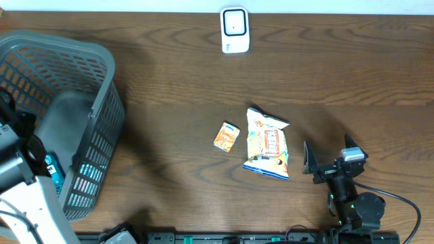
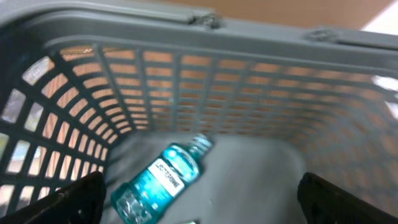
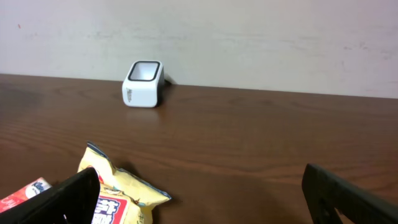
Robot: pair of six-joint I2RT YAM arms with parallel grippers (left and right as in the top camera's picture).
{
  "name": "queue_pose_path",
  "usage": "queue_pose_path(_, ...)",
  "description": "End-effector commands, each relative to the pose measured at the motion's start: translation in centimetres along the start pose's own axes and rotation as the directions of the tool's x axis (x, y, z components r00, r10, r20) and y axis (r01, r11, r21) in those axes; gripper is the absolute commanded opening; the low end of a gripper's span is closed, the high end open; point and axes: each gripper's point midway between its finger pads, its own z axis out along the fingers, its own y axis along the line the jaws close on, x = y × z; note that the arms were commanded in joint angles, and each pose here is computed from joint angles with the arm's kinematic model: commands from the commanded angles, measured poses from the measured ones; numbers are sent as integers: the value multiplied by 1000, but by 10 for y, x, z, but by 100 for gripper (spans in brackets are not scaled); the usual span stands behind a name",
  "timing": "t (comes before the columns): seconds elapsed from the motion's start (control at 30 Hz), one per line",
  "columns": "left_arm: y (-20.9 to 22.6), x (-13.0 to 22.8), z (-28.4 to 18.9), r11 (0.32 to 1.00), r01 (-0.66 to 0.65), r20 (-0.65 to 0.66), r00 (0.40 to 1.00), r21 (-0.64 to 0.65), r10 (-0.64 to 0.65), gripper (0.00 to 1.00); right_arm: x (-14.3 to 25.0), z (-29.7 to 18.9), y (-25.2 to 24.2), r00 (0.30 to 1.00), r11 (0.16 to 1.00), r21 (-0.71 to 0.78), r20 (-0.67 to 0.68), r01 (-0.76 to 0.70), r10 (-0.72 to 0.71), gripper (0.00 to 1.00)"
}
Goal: Scan the item barcode
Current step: 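Move the left gripper back over the basket toward the Listerine bottle, then grasp the teal Listerine bottle in the basket with the left gripper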
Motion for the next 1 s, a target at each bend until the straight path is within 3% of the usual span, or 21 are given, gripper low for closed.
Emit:
queue_pose_path(0.0, 17, 21, 38, 993, -97, -29, 995, -72, 95, 99, 2, 0, -1, 1000, 1000, 5, -6, 10, -10, 99)
queue_pose_path(0.17, 36, 43, 66, 971, -217, -71, 975, -102, 210, 99, 2, 0, -1, 1000, 1000, 5, -6, 10, -10, 99)
queue_pose_path(0.27, 28, 53, 78, 952, -307, -101, 947, 2, 306, 98, 2, 0, -1, 1000, 1000, 5, -6, 10, -10, 99)
queue_pose_path(0.37, 27, 71, 98, 896, -429, -166, 881, 112, 443, 98, 2, 0, 0, 1000, 1000, 4, -6, 10, -10, 99)
queue_pose_path(0.63, 57, 109, 142, 887, -456, -368, 815, 67, 447, 98, 2, 0, -1, 1000, 1000, 5, -6, 10, -10, 99)
queue_pose_path(0.97, 56, 155, 167, 885, -444, -513, 733, 137, 447, 98, 2, 0, -1, 1000, 1000, 5, -6, 10, -10, 99)
